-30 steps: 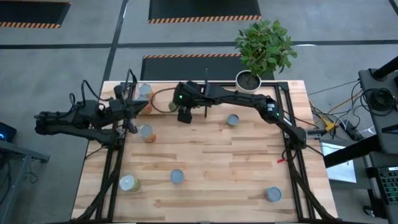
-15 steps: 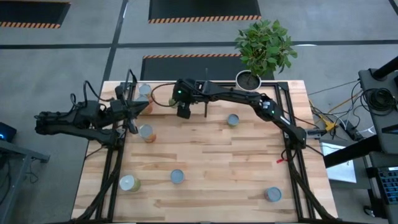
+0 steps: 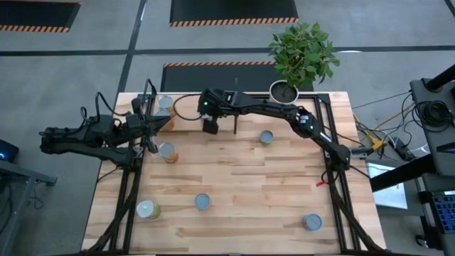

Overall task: Pick and place cans onto a shelf
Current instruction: Put the green pears can on the shelf

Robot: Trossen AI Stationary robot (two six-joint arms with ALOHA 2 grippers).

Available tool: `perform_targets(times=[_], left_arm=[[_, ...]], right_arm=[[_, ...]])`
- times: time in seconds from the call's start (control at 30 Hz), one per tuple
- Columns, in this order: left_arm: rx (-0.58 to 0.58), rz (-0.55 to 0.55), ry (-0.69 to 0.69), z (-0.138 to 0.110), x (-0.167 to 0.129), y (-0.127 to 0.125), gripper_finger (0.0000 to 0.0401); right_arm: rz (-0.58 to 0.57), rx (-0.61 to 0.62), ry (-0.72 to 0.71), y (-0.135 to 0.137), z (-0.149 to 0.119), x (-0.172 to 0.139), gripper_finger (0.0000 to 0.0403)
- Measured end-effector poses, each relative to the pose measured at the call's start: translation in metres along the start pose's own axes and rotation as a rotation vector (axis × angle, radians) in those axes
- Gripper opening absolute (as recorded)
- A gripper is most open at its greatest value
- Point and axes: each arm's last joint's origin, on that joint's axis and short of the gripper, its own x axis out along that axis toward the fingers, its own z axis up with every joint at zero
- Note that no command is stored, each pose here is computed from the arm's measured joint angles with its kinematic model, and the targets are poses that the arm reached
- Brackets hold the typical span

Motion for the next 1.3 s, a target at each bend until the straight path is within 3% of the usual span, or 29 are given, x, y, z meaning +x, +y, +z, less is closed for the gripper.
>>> perform_targets(times=[0.23, 0.4, 0.5, 0.83, 1.07, 1.3], left_arm=[[0.012, -0.005, 0.023, -0.002, 0.005, -0.003, 0.0000], [0.008, -0.003, 0.015, -0.001, 0.011, -0.006, 0.0000], [0.003, -0.001, 0.006, 0.000, 0.014, -0.007, 0.0000], [0.011, -0.003, 0.014, 0.000, 0.014, -0.008, 0.0000], [0.012, -0.003, 0.014, 0.000, 0.014, -0.008, 0.0000], [0.012, -0.003, 0.014, 0.000, 0.014, -0.008, 0.0000]], right_arm=[[0.014, -0.008, -0.033, 0.003, 0.011, -0.056, 0.0342], [0.022, 0.004, -0.086, 0.010, 0.018, -0.069, 0.0340], [0.013, 0.016, -0.133, 0.011, 0.022, -0.058, 0.0335], [-0.011, 0.100, -0.132, 0.014, 0.006, 0.028, 0.0329], [-0.013, 0.104, -0.160, 0.014, 0.006, 0.037, 0.0332], [-0.010, 0.097, -0.145, 0.014, 0.004, 0.038, 0.0366]])
